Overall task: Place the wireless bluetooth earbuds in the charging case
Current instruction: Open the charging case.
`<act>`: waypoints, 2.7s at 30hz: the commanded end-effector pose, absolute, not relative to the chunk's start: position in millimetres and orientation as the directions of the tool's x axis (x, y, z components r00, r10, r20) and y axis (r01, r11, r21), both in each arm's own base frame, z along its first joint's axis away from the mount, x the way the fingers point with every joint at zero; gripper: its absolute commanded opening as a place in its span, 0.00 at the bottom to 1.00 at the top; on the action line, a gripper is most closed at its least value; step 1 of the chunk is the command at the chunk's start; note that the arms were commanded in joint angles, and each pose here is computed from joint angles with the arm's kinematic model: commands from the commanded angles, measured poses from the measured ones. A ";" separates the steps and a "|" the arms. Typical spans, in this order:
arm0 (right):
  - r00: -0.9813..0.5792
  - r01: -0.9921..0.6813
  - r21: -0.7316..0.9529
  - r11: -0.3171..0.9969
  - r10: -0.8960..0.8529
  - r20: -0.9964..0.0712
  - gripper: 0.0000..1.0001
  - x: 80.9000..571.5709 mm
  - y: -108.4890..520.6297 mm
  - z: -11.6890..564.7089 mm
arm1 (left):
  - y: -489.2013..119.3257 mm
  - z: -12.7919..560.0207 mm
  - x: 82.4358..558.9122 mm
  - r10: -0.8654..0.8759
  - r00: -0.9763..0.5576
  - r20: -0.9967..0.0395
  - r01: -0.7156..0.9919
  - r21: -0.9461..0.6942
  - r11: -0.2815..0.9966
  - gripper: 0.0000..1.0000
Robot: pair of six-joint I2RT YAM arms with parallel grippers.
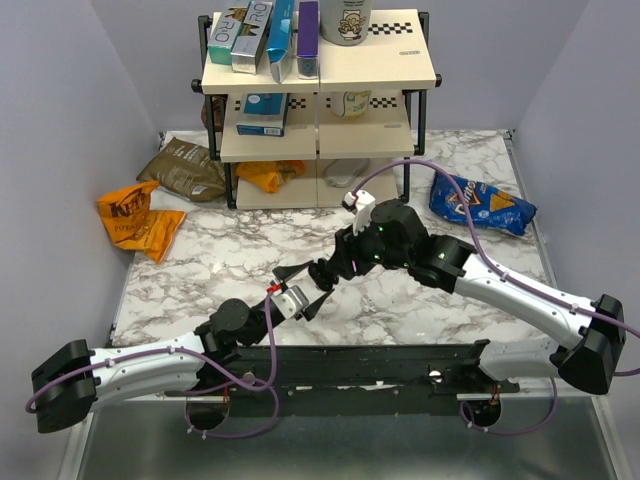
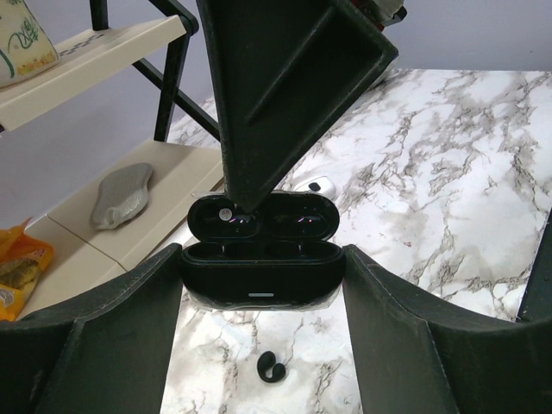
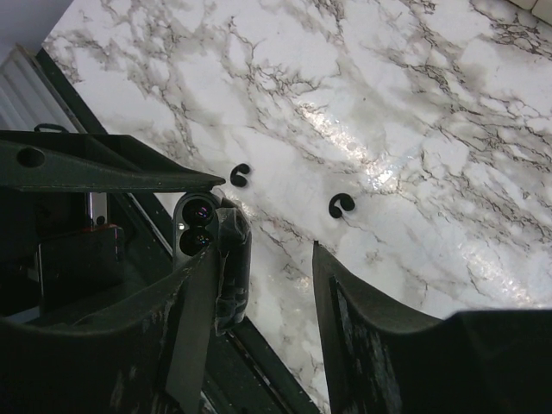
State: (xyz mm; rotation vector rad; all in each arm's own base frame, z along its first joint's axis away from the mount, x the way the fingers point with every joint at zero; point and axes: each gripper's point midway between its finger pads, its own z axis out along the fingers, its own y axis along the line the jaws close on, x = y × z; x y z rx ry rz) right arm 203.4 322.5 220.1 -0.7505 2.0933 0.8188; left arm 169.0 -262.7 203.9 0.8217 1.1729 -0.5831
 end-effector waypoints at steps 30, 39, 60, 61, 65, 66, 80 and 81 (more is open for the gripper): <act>-0.386 -0.865 0.189 0.466 -0.374 -0.844 0.01 180.5 318.2 254.9 | -278.5 223.7 171.8 0.027 0.110 -0.994 0.804 0.105 0.585 0.99; -0.206 -0.854 -0.036 0.518 -0.403 -0.892 0.01 196.5 294.9 277.7 | -297.3 240.6 135.2 0.064 0.080 -0.995 0.926 0.098 0.366 0.99; 0.197 -0.877 -0.334 0.346 -0.375 -0.906 0.01 168.5 287.8 332.1 | -299.1 304.7 141.1 -0.098 -0.104 -0.990 0.994 -0.106 0.014 0.99; 0.192 -0.883 -0.333 0.331 -0.394 -0.899 0.01 165.4 288.7 326.4 | -299.5 305.4 147.0 -0.112 -0.105 -0.988 0.993 -0.110 0.041 0.99; 0.182 -0.892 -0.325 0.315 -0.406 -0.895 0.01 161.4 292.8 319.0 | -297.8 314.7 156.6 -0.159 -0.112 -0.981 0.987 -0.128 0.099 0.99; 0.181 -0.893 -0.323 0.314 -0.407 -0.896 0.01 161.3 293.4 318.2 | -297.8 313.6 157.1 -0.144 -0.125 -0.982 0.985 -0.141 0.103 0.99; 0.182 -0.905 -0.317 0.284 -0.416 -0.891 0.01 163.1 311.0 315.5 | -303.3 298.0 140.8 -0.074 -0.143 -0.987 0.990 -0.142 -0.017 0.99; 0.183 -0.905 -0.317 0.284 -0.413 -0.892 0.01 162.9 311.2 316.9 | -303.0 295.8 141.2 -0.073 -0.143 -0.987 0.990 -0.142 -0.016 0.99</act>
